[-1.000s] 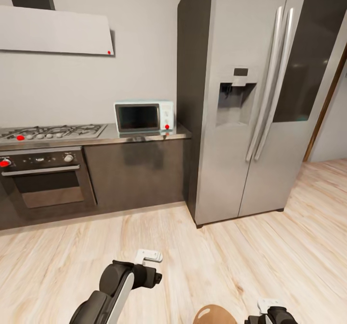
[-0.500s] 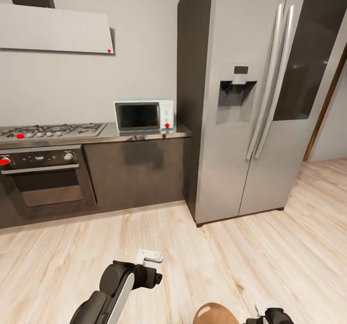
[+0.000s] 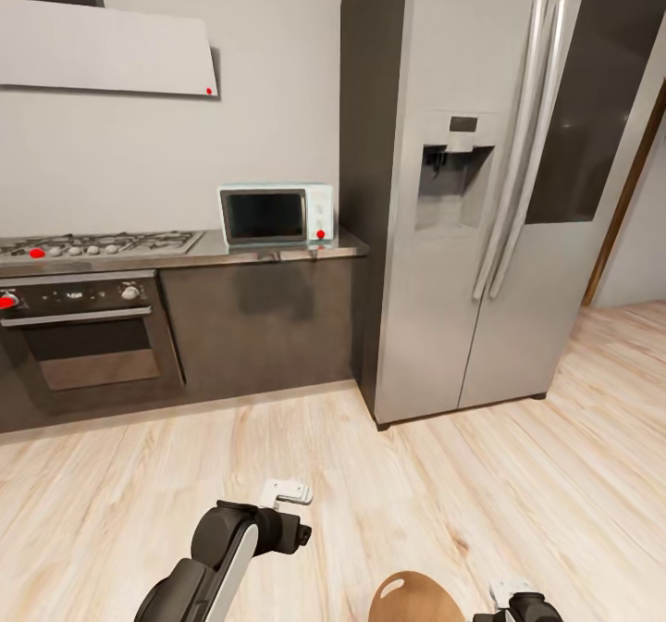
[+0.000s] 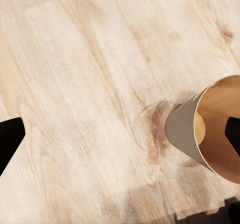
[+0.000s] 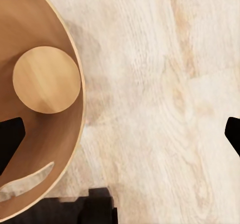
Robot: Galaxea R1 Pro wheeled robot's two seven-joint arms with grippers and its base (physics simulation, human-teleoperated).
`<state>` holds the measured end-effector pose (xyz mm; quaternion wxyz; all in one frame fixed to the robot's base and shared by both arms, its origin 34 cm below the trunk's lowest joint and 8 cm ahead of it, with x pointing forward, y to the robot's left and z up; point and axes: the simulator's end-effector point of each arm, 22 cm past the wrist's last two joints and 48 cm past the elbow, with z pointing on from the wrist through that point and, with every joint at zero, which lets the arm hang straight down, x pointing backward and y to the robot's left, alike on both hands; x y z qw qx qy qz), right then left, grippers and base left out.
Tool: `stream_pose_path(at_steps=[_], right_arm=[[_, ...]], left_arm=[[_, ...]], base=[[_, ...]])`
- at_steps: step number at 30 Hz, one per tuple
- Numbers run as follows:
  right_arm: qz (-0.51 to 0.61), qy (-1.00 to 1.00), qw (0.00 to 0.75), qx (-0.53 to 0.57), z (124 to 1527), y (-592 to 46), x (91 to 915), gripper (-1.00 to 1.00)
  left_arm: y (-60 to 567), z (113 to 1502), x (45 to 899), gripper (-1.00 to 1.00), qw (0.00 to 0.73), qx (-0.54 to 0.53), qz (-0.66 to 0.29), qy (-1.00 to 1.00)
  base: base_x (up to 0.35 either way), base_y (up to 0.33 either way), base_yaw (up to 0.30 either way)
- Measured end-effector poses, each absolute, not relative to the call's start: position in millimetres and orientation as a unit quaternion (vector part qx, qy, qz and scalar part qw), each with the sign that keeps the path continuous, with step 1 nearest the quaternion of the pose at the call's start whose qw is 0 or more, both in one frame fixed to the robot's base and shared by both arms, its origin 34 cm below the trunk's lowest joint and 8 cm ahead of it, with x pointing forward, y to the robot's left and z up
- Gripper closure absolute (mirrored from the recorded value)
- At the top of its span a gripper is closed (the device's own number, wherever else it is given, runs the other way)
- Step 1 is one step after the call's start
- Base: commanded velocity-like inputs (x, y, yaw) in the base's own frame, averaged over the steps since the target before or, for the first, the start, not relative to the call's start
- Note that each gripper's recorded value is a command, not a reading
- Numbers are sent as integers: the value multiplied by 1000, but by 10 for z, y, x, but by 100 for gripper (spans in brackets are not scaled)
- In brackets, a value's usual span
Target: Put the three can of soda from the living room inside the tash can in the kitchen.
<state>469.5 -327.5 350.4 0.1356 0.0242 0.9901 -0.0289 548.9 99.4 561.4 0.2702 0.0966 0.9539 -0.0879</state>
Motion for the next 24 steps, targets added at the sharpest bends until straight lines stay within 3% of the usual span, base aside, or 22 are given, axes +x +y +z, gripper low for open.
stream_pose_path(at_steps=[24], right_arm=[[-11,990,136,20,3325,-3020,4695,-100]], left_arm=[[989,5444,5454,-100,271,97,-88,954]], base=[[0,0,0]])
